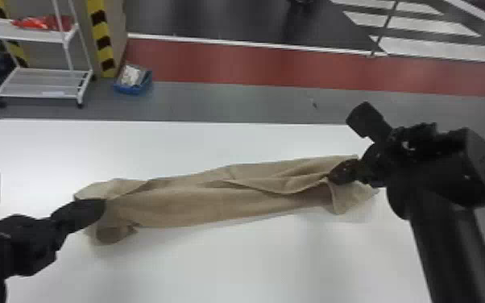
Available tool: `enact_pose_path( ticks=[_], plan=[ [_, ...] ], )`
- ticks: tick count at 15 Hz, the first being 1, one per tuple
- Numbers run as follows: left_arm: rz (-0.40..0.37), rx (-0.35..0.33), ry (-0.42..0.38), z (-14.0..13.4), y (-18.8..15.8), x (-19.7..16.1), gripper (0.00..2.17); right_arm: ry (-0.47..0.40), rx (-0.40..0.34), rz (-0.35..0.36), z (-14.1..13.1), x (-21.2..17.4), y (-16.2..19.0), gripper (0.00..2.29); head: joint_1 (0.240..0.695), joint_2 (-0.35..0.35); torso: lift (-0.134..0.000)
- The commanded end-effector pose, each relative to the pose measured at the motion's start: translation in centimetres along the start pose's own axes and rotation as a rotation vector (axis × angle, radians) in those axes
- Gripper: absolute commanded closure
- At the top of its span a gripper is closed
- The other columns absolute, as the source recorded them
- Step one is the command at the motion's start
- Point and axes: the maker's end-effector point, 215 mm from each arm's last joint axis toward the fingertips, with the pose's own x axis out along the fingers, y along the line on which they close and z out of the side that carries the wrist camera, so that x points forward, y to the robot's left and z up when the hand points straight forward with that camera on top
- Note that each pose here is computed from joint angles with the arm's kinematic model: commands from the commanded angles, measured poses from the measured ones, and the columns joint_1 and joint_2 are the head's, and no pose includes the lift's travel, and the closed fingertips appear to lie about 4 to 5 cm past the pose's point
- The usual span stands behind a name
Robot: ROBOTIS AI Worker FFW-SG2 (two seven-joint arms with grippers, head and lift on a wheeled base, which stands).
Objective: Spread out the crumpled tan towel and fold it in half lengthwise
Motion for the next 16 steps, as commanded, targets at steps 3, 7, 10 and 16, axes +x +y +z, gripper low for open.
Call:
enact_pose_path(
  ticks=[3, 7, 10, 16],
  plan=[
    [0.005, -0.004, 0.001, -0.2, 0.2, -0.3, 1.25, 0.001, -0.002, 0.000, 0.8, 0.4, 1.7, 0.00, 0.695, -0.127, -0.125],
    [0.001, -0.003, 0.001, -0.3, 0.0, -0.1, 1.25, -0.002, -0.010, -0.034, -1.3, -2.1, 2.6, 0.16, 0.695, -0.116, -0.125],
    [-0.004, -0.001, -0.001, -0.2, -0.1, -0.1, 1.25, 0.038, 0.002, -0.015, -4.5, -2.0, 4.8, 0.35, 0.695, -0.140, -0.125],
    [-0.014, 0.001, -0.002, -0.4, -0.4, -0.4, 1.25, 0.054, 0.018, 0.014, -5.7, -1.2, 6.8, 0.50, 0.695, -0.152, -0.125]
  ],
)
